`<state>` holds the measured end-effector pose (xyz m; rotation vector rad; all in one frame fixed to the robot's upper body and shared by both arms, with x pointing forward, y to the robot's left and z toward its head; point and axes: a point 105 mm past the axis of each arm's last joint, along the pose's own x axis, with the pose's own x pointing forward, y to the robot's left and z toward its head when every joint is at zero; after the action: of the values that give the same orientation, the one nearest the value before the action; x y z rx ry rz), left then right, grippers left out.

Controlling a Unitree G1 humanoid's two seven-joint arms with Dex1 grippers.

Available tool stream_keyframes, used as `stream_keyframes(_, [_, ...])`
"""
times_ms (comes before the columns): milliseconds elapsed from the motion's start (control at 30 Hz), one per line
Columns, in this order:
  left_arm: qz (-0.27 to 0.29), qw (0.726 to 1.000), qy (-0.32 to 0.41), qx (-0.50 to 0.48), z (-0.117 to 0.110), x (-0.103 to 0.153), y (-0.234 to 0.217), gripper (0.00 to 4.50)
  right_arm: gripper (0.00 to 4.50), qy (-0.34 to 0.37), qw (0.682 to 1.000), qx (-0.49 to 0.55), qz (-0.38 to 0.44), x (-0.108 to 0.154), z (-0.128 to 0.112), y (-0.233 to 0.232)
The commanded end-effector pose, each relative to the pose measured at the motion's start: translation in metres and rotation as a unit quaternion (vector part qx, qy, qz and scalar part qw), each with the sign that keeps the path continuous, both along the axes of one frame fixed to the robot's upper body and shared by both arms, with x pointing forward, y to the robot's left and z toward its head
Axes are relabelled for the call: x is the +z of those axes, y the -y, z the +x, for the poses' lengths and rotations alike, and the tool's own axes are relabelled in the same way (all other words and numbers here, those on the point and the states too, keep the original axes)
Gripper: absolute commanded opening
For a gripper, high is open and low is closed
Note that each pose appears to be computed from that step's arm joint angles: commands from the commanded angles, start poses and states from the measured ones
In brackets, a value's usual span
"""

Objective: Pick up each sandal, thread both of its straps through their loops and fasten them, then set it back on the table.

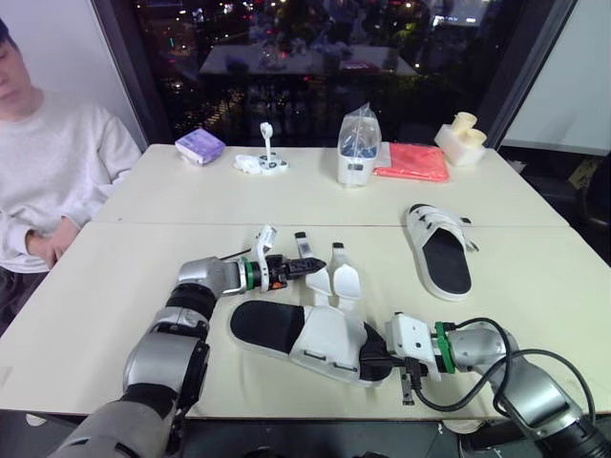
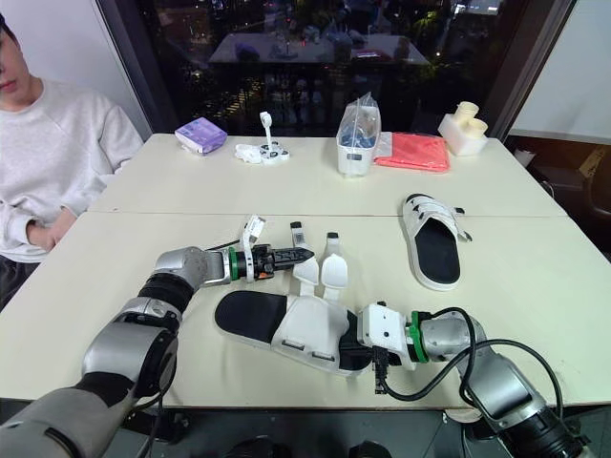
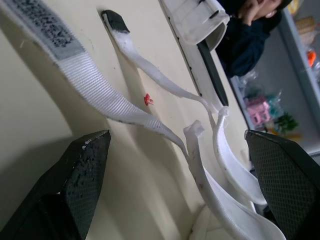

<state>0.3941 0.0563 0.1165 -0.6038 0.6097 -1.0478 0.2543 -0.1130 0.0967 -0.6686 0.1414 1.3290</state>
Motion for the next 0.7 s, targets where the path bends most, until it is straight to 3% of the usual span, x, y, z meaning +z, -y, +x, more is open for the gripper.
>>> stream_keyframes(33, [-0.007,1.000,0.007,-0.012,-0.001,0.005,0.000,4.50,0.03,0.025,0.999,0.002,0.027,0.019,0.005,-0.008])
stream_keyframes(300, [-0.012,1.000,-0.008,-0.026,-0.015,-0.010,-0.001,4.50,0.03,0.052,0.998,-0.025,0.040,0.025,0.018,-0.008])
stream_keyframes(700, [-0.048,0.999,0.002,0.016,-0.014,0.011,-0.023,4.50,0.03,0.027,0.999,-0.034,0.015,0.001,0.026,-0.002])
